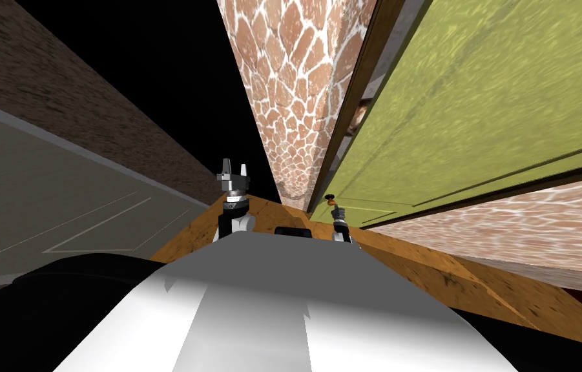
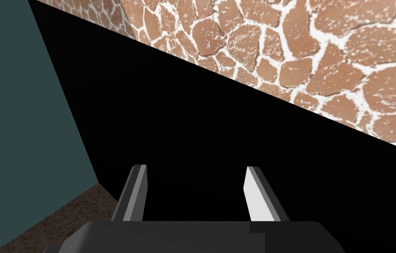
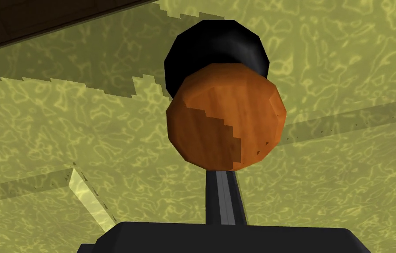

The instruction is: Pull the door open

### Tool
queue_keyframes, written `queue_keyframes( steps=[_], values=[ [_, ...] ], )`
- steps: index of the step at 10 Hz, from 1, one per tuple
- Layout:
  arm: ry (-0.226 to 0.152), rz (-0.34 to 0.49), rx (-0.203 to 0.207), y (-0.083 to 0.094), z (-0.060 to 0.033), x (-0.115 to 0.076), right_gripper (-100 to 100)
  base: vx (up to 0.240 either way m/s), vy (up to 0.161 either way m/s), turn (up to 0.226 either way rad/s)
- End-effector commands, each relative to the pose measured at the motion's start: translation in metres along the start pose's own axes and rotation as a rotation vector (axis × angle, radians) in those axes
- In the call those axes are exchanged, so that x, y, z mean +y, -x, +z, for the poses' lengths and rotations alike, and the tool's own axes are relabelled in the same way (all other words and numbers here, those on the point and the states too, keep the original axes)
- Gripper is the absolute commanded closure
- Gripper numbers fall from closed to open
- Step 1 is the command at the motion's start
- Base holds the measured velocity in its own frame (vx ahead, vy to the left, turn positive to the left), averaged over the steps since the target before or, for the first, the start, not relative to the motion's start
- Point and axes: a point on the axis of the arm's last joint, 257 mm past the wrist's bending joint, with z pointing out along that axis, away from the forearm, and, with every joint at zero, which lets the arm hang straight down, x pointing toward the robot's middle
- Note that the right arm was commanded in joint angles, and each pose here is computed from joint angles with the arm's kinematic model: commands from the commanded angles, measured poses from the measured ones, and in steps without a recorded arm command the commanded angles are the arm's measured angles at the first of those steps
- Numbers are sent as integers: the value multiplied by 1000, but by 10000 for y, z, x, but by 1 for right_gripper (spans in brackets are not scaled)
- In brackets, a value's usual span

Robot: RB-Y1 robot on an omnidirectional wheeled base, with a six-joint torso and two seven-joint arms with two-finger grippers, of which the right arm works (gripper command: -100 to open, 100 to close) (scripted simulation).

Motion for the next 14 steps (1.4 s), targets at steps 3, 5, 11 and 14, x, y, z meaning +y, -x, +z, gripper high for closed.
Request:
queue_keyframes(
  steps=[3, 5, 11, 14],
  values=[
    [3, 104, -7, -17, 5, -3, -100, -35, -25, 14],
    [6, 178, -12, -31, 8, -7, -100, -52, -24, 44],
    [9, 282, -17, -46, 11, -12, -100, -29, -4, 21],
    [13, 386, -23, -65, 14, -19, -100, -38, -11, 35]
  ],
)
